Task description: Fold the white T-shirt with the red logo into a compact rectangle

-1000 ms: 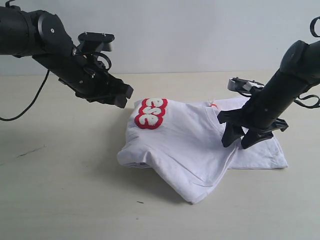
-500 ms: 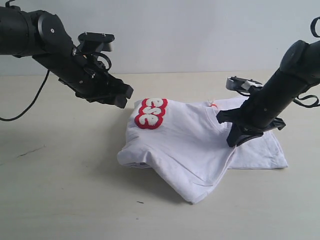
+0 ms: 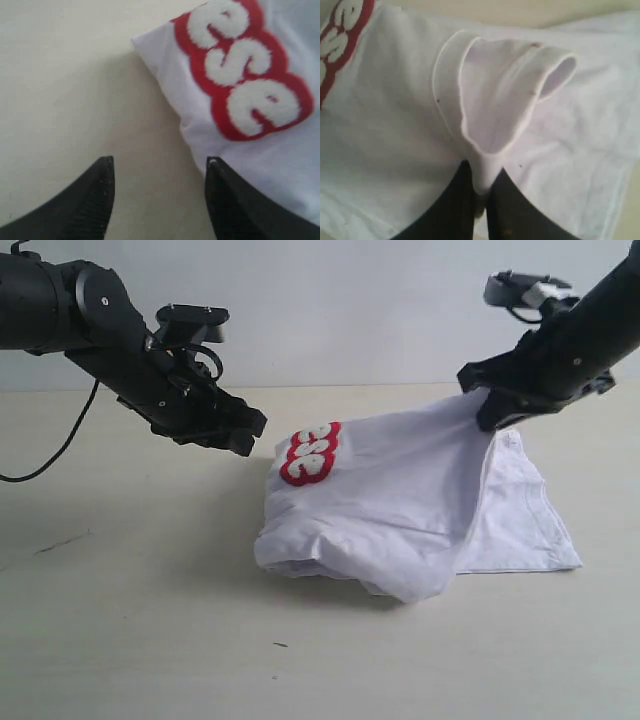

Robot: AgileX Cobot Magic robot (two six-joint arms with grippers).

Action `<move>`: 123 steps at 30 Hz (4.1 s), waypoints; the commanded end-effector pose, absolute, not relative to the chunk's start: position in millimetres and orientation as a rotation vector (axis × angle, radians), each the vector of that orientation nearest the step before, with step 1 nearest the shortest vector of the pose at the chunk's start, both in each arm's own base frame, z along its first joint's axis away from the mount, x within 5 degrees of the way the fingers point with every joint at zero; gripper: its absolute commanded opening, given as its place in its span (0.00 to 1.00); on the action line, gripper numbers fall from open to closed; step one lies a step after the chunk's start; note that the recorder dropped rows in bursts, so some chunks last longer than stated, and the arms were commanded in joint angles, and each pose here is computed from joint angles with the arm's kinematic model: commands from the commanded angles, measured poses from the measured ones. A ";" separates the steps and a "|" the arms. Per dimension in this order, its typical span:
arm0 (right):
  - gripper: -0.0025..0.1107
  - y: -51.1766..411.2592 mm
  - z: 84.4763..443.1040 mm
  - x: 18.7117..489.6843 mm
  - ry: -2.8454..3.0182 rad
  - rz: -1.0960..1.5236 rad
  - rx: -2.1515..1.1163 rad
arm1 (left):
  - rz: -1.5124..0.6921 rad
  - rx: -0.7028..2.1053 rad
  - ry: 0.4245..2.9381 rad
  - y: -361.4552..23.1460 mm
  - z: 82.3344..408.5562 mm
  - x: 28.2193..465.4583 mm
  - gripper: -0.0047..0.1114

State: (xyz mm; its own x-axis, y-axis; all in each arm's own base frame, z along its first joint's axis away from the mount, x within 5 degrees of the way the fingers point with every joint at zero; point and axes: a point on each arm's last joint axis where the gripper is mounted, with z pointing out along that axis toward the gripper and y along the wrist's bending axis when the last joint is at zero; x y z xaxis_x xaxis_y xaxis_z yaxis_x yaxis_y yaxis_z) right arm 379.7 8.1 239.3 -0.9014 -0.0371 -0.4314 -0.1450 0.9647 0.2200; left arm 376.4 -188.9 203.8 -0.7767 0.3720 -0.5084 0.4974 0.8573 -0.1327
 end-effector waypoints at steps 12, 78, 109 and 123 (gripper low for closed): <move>0.04 -56.3 257.8 392.7 2.606 -0.643 -0.017 | -0.365 0.619 2.534 -187.9 208.9 376.9 0.50; 0.06 90.6 135.9 446.3 2.824 -0.118 -0.246 | 0.265 1.315 2.717 -176.6 113.1 340.3 0.07; 0.49 105.1 116.5 431.0 2.949 0.109 -0.645 | 0.103 1.030 2.489 -181.1 199.8 341.1 0.07; 0.25 113.6 116.3 427.9 2.922 0.240 -0.763 | 0.101 1.030 2.481 -181.5 200.1 341.6 0.07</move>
State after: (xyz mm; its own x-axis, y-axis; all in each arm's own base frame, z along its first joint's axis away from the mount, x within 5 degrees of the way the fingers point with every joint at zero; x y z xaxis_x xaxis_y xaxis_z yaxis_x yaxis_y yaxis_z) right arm 428.7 113.6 115.1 -0.8782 -0.4551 -0.1475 -0.4728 0.8725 0.1230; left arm 341.2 -182.6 198.9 -0.6125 0.7023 -0.3629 0.6657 0.7058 0.2422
